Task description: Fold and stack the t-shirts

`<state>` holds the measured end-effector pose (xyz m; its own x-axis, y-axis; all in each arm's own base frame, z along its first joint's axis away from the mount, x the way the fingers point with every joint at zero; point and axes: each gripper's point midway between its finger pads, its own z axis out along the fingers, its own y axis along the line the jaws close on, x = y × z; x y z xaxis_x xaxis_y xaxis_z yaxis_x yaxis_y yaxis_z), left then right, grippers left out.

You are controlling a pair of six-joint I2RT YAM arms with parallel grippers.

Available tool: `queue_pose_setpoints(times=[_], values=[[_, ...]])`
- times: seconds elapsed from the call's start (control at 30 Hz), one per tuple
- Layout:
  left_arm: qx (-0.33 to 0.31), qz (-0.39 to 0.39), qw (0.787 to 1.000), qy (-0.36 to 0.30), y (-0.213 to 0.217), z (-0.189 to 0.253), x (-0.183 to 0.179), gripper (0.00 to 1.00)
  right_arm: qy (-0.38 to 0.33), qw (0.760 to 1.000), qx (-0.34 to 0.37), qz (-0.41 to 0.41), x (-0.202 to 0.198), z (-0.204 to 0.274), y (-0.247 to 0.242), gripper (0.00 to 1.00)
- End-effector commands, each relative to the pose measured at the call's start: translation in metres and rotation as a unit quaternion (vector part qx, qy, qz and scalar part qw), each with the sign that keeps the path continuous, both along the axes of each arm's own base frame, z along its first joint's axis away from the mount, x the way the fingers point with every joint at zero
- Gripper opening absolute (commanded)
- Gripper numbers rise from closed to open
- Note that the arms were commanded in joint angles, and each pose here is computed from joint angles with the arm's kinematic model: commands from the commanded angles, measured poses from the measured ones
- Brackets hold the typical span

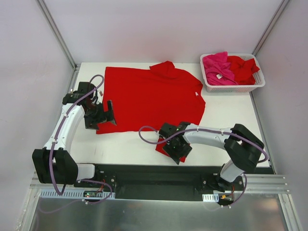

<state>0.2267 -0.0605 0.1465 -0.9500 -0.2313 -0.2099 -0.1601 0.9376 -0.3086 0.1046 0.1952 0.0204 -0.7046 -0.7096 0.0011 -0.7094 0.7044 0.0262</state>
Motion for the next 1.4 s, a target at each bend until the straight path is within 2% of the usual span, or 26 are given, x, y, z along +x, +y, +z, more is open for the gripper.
queue_pose_setpoints(times=[0.0,0.03,0.17,0.37,0.6,0.77,0.9,1.1,1.2,1.37], values=[[-0.001,-0.009,1.0,0.006,0.001,-0.002,-0.001,0.99,-0.034,0.999,-0.008,-0.026,0.009,0.003,-0.005,0.59],[-0.001,-0.01,1.0,0.005,0.001,-0.002,-0.001,0.99,-0.038,0.998,-0.01,-0.039,0.009,0.004,-0.006,0.56],[-0.002,-0.012,1.0,0.007,0.001,-0.003,0.0,0.99,-0.046,0.997,-0.014,-0.054,0.008,0.002,-0.01,0.52],[-0.004,-0.014,1.0,0.009,0.0,-0.005,0.001,0.99,-0.071,0.995,-0.015,-0.065,0.001,0.001,-0.016,0.52],[-0.009,-0.018,1.0,0.006,-0.002,-0.004,0.002,0.99,-0.118,0.991,0.018,-0.052,0.004,0.003,-0.005,0.52],[-0.008,-0.019,1.0,0.004,-0.002,-0.004,0.0,0.99,-0.115,0.992,0.011,-0.041,0.002,-0.007,-0.001,0.5],[-0.009,-0.02,1.0,0.002,-0.002,-0.003,-0.002,0.99,-0.11,0.993,0.008,-0.035,0.0,-0.014,0.002,0.41],[-0.004,-0.018,1.0,0.003,0.0,-0.005,-0.003,0.99,-0.103,0.994,0.002,-0.03,-0.003,-0.018,0.0,0.36],[0.006,-0.016,1.0,0.006,0.003,-0.008,-0.003,0.99,-0.101,0.994,-0.004,-0.028,-0.004,-0.017,-0.002,0.34],[0.07,-0.009,0.997,0.025,0.025,-0.021,0.001,0.99,-0.102,0.994,-0.01,-0.02,-0.004,-0.012,-0.004,0.31]])
